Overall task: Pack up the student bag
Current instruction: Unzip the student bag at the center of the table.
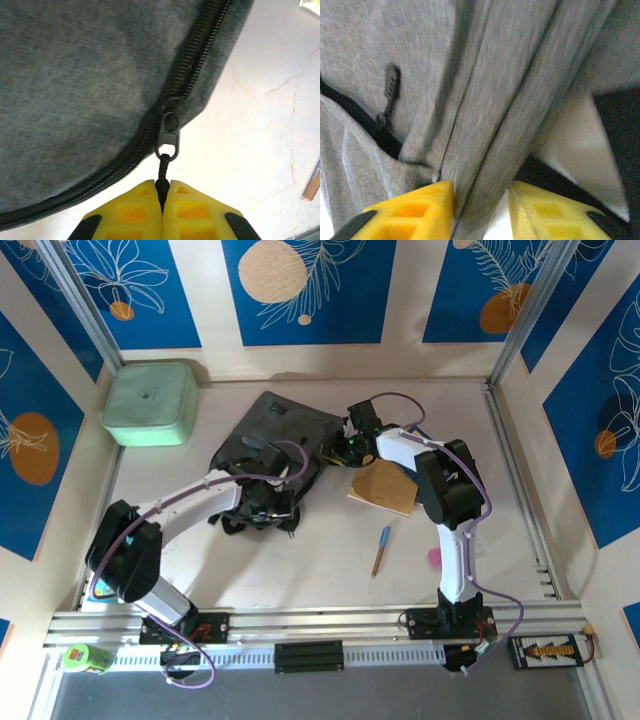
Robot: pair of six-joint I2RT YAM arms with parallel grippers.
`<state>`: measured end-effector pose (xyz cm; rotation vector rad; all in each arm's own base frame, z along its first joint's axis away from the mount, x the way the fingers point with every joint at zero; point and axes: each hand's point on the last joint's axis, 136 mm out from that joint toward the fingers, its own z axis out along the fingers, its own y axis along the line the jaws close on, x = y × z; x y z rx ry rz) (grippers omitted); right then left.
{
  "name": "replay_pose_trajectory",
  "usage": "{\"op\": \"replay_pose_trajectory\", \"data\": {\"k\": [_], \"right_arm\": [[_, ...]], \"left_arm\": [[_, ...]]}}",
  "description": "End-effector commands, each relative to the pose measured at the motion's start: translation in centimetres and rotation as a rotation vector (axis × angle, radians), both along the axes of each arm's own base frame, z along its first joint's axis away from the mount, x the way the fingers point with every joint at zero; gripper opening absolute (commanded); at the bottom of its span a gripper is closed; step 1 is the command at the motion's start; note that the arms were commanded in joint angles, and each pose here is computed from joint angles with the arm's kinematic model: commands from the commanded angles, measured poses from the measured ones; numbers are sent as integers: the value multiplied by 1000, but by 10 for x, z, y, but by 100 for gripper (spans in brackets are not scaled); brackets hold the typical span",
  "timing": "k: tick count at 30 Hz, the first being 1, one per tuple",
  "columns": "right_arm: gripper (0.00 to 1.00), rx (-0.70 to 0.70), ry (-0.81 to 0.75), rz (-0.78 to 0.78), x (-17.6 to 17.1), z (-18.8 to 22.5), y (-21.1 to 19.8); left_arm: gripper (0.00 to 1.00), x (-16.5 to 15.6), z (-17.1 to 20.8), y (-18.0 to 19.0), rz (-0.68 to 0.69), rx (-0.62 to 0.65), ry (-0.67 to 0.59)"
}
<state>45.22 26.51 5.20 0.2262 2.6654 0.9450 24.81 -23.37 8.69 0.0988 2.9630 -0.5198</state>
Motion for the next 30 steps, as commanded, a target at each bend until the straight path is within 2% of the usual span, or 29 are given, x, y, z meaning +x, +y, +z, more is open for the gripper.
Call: {"op": "replay_pose_trajectory", "data": {"k": [1, 3, 4, 9, 12, 19, 22, 25, 27, 30], "right_arm": [[51, 61, -60, -23, -5, 43, -8], [61, 89, 9, -63, -32, 46, -11], [63, 101, 44, -78, -44, 46, -10], [67, 140, 224, -110, -103, 29, 6], [69, 167, 262, -91, -116, 26, 24], [67, 169, 348, -40, -123, 4, 60], [57, 164, 358, -22, -123, -5, 69], [36, 131, 321, -25, -114, -8, 66], [24, 98, 260, -29, -104, -7, 58], [15, 44, 208, -45, -91, -6, 43]], "left_arm": [[0, -12, 0, -2, -52, -3, 78], [0, -4, 5, -12, -67, -35, 61], [0, -1, 7, -16, -71, -47, 56], [0, 10, 14, -32, -96, -98, 38], [0, 12, 16, -36, -105, -109, 39], [0, 11, 16, -34, -101, -106, 35], [0, 10, 15, -31, -97, -93, 40], [0, 6, 13, -24, -95, -61, 46], [0, 1, 10, -11, -102, 1, 53], [0, -8, 8, 18, -126, 139, 58]]}}
